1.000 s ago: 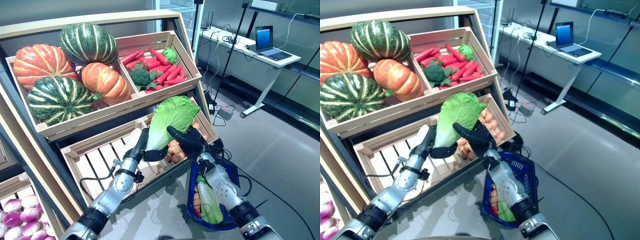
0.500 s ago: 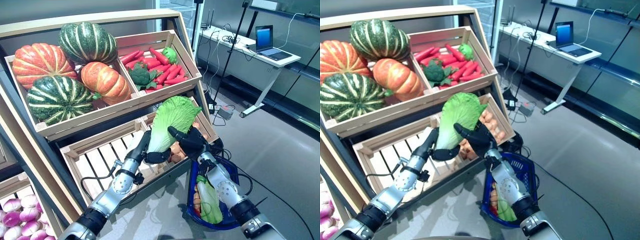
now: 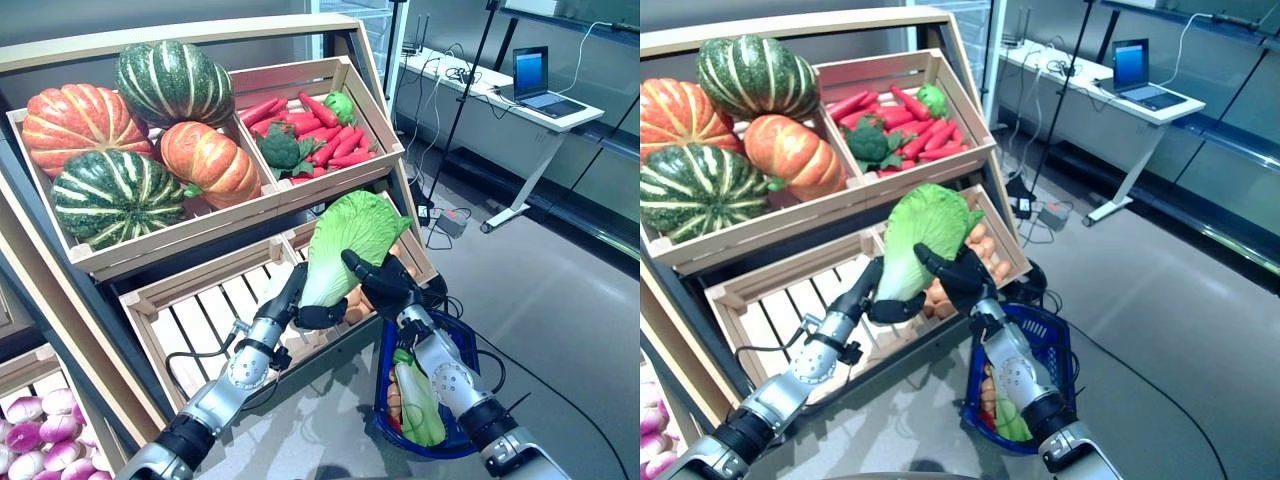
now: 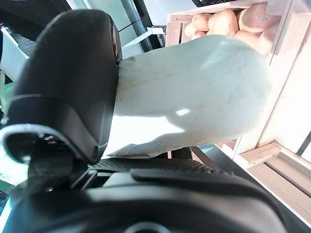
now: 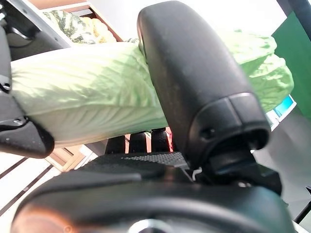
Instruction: Put vegetables into the basket
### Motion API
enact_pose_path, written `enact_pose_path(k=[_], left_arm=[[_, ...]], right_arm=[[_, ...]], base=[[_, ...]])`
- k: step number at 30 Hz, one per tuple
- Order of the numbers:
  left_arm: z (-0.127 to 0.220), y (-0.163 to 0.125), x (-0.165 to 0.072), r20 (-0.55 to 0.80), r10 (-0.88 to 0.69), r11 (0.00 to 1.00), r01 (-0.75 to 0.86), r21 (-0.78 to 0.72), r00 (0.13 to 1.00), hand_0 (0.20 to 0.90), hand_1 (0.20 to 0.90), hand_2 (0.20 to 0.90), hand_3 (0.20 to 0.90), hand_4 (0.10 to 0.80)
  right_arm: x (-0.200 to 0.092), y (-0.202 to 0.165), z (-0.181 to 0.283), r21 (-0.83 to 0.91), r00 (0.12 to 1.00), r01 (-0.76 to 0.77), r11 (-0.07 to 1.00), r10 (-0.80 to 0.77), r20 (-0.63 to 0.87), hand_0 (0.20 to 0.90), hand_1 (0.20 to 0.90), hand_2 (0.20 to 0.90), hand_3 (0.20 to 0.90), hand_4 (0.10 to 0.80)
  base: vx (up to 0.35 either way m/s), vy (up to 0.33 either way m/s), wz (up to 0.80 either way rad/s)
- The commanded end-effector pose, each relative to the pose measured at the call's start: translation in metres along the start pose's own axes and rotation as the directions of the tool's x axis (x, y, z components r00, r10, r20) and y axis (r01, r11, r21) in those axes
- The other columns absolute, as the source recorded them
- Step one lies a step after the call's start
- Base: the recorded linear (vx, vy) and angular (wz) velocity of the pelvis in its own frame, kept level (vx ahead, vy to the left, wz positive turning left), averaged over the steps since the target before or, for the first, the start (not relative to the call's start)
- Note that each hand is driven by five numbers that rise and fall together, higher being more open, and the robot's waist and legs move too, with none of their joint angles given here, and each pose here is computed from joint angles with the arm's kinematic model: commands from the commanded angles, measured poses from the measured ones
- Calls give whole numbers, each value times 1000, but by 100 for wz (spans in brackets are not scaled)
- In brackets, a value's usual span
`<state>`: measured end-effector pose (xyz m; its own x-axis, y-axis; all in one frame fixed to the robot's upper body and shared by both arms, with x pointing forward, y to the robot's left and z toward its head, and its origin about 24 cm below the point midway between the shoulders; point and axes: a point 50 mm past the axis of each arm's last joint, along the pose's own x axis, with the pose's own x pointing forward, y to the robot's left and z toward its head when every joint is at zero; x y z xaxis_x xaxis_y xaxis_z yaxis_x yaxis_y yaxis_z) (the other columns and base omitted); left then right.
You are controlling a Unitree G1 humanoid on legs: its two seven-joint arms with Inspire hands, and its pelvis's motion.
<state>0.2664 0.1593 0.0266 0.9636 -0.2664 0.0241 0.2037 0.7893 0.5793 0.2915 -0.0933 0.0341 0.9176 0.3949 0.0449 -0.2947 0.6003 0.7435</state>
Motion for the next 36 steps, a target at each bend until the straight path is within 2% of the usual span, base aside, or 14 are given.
enact_pose_path(k=[1,6,12,18,27,30,36], left_arm=[[109,-19,12,589,-85,992,122,-24,803,900,900,900,900,800],[88,-20,14,481,-93,994,112,-10,872,900,900,900,900,800],[57,-8,10,368,1,999,15,-41,930,900,900,900,900,800],[1,0,-3,95,50,996,-42,-80,994,900,900,900,900,800],[-49,2,-36,-148,92,988,-108,-109,985,900,900,900,900,800],[-58,4,-42,-201,113,985,-137,-109,973,900,900,900,900,800],[-73,10,-56,-284,159,980,-185,-69,946,900,900,900,900,800]], right_arm=[[39,18,77,48,943,27,998,-41,330,300,300,300,300,400],[34,13,84,-9,937,59,998,-52,346,300,300,300,300,400],[17,-8,104,-75,907,153,985,-110,407,300,300,300,300,400],[-16,-40,137,-104,839,293,950,-203,505,300,300,300,300,400],[-68,-90,168,-119,743,521,845,-381,550,300,300,300,300,400],[-82,-104,169,-136,727,580,803,-435,532,300,300,300,300,400],[-121,-138,154,-214,667,725,654,-590,455,300,300,300,300,400]], base=[[0,0,0],[0,0,0],[2,-1,-1],[8,-15,-4],[20,-38,-15],[31,-50,-7],[46,-81,-6]])
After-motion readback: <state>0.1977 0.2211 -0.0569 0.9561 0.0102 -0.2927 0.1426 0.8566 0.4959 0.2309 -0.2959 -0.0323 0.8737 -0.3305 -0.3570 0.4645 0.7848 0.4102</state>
